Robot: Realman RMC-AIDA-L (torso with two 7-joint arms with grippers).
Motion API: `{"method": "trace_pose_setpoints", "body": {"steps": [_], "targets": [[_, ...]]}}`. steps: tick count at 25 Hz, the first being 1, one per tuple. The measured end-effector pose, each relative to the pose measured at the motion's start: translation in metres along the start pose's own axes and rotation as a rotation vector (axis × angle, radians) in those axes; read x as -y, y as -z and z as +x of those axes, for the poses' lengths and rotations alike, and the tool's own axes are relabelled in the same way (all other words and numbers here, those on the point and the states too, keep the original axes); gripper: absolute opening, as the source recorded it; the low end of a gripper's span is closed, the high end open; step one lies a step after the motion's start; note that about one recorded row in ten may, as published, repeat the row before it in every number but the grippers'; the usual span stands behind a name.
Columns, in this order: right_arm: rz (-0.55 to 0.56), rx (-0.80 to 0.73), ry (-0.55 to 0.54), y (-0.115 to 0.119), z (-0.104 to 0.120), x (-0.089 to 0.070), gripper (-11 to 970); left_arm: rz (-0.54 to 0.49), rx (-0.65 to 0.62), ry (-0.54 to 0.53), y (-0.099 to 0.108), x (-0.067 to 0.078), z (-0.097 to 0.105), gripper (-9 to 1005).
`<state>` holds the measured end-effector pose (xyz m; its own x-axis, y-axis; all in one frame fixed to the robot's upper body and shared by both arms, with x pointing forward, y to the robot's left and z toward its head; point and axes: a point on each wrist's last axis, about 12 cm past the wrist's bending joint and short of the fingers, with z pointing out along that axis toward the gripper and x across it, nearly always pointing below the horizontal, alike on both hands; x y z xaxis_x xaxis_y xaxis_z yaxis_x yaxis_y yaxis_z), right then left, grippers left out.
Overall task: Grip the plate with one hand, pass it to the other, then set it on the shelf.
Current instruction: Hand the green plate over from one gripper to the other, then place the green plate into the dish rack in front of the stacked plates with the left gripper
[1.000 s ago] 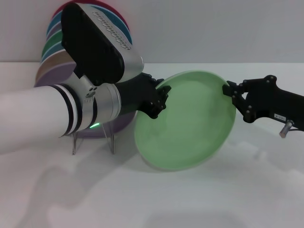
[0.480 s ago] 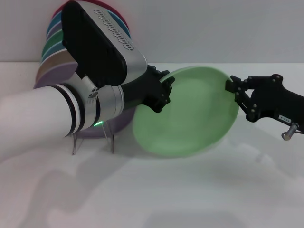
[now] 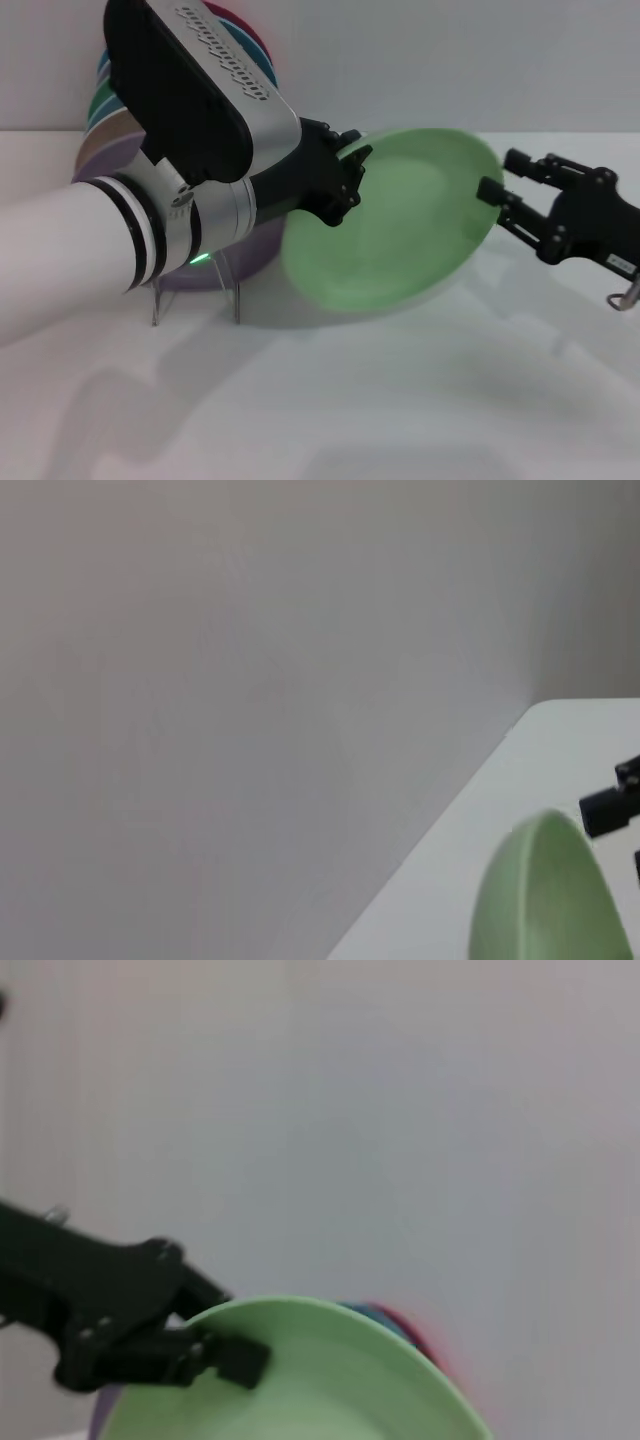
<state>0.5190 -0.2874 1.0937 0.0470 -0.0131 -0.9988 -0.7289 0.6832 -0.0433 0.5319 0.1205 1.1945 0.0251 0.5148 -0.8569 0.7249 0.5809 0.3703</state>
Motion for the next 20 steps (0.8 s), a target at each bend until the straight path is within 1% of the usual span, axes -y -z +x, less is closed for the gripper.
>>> {"method": "trace_pose_setpoints", "body": {"steps": [2, 3, 4, 7, 8, 9, 11, 12, 13, 14, 16, 17, 18, 19, 20], "targets": [[0.029, 0.03, -0.024, 0.008, 0.0, 0.001, 312, -0.003, 0.007, -0.007, 0.001, 0.0, -0.002, 86], [0.073, 0.064, -0.058, 0.02, 0.001, 0.002, 358, -0.012, 0.021, -0.013, 0.002, -0.001, -0.004, 86], [0.073, 0.064, -0.058, 0.02, 0.001, 0.002, 404, -0.012, 0.021, -0.013, 0.002, -0.001, -0.004, 85], [0.193, 0.147, -0.141, 0.046, 0.008, 0.006, 542, -0.045, 0.059, -0.049, 0.005, 0.001, -0.005, 85], [0.282, 0.201, -0.195, 0.064, 0.015, 0.008, 554, -0.089, 0.11, -0.095, 0.008, 0.002, -0.008, 84], [0.282, 0.201, -0.195, 0.064, 0.015, 0.008, 567, -0.089, 0.11, -0.095, 0.008, 0.002, -0.008, 84], [0.366, 0.252, -0.231, 0.083, 0.021, 0.008, 579, -0.162, 0.198, -0.157, 0.011, 0.006, -0.016, 83], [0.366, 0.252, -0.231, 0.083, 0.021, 0.008, 579, -0.162, 0.198, -0.157, 0.011, 0.006, -0.016, 83], [0.395, 0.259, -0.231, 0.09, 0.024, 0.007, 579, -0.221, 0.267, -0.205, 0.014, 0.011, -0.021, 83], [0.395, 0.259, -0.231, 0.09, 0.024, 0.007, 579, -0.221, 0.267, -0.205, 0.014, 0.011, -0.021, 82], [0.407, 0.247, -0.217, 0.092, 0.028, 0.004, 579, -0.263, 0.335, -0.262, 0.017, 0.021, -0.025, 82], [0.41, 0.239, -0.207, 0.092, 0.031, 0.003, 579, -0.285, 0.378, -0.303, 0.019, 0.029, -0.026, 82], [0.416, 0.225, -0.189, 0.092, 0.034, 0.0, 579, -0.339, 0.473, -0.388, 0.024, 0.043, -0.026, 82], [0.416, 0.225, -0.189, 0.092, 0.034, 0.0, 579, -0.339, 0.473, -0.388, 0.024, 0.043, -0.026, 82], [0.418, 0.221, -0.181, 0.092, 0.036, -0.001, 579, -0.349, 0.501, -0.409, 0.026, 0.047, -0.025, 82]]}}
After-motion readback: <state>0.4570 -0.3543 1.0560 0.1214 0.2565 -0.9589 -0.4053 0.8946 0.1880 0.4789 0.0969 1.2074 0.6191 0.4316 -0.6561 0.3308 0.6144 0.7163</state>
